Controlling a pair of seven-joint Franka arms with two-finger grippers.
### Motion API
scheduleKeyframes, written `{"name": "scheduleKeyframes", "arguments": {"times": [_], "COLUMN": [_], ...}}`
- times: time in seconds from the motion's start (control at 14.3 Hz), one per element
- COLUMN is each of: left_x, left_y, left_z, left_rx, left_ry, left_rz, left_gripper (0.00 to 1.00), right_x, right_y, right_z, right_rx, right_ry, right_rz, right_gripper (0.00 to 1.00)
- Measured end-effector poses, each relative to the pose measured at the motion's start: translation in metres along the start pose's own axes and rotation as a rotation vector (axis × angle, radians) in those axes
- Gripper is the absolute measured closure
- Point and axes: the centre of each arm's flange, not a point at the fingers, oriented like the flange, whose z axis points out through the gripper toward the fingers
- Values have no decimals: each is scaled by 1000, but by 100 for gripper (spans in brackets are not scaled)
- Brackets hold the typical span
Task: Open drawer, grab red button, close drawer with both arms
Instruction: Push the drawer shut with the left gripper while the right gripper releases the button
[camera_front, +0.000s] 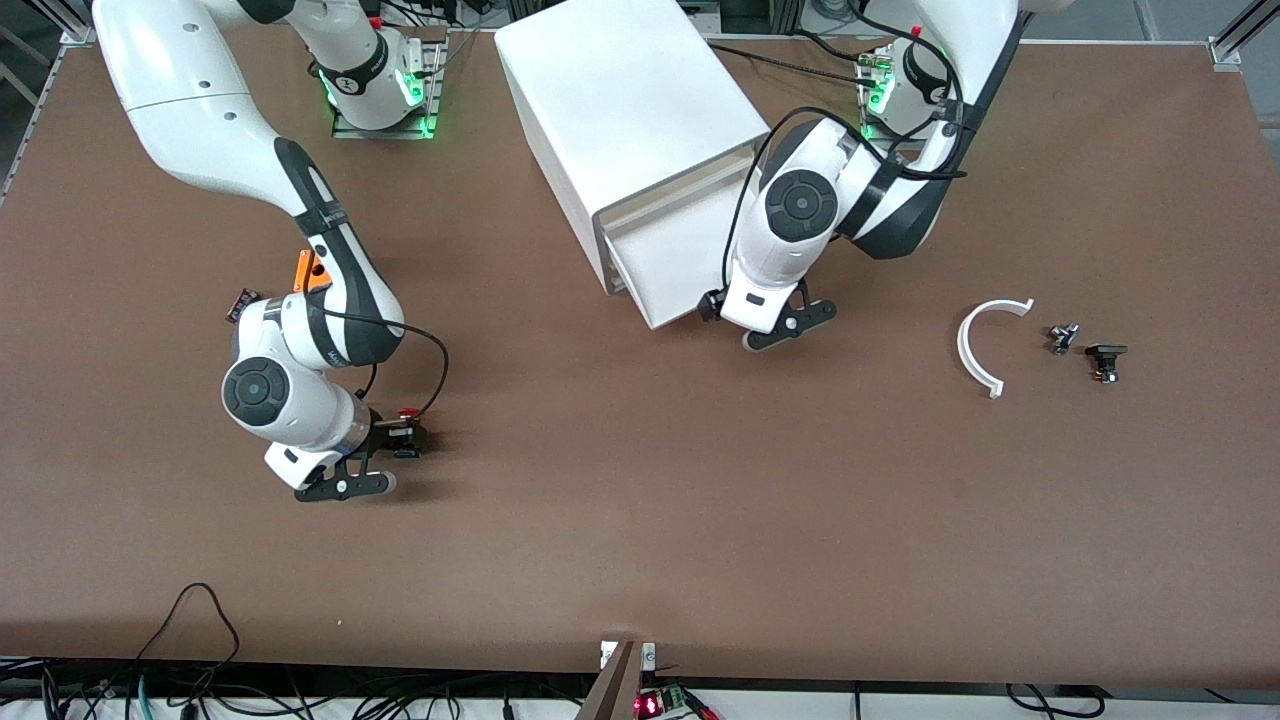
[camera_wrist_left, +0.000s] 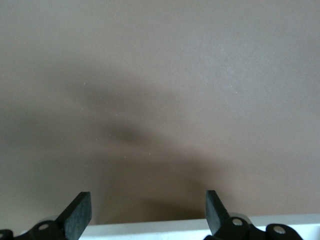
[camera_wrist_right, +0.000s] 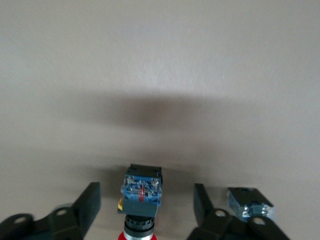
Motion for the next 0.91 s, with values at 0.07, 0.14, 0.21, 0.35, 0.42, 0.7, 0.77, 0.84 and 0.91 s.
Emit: {"name": "scheduleKeyframes", "arguments": {"times": [0.07,0.14,0.21,0.35,0.42,0.7,0.77,0.84,0.91], "left_x": [0,0,1,2,0,-27,-34,-42,-53], "left_y": [0,-1,-2,-3,-2,3,3,2,2], "left_z": [2,5,7,9,10,16,16,16,17], "left_rx": [-5,-13,-19,-23,-22,-8,-5,-1,2], "left_ry": [4,9,14,17,17,8,5,3,-1], "left_rz": [-3,-6,-9,-21,-27,-37,-36,-29,-17], "left_gripper": [0,0,0,0,0,0,0,0,0], "right_x": [6,11,15,18,18,9,3,-4,-11], "right_y": [0,-1,-1,1,2,2,2,3,5], "right_z": [-15,-33,-51,-87,-105,-171,-188,-204,-217], "right_rx": [1,2,2,1,-1,-10,-15,-20,-26], "right_ry": [28,57,84,124,137,152,137,115,91], "right_rz": [-4,-5,-5,-2,-1,-1,0,2,6], "right_gripper": [1,0,0,0,0,0,0,0,0]}}
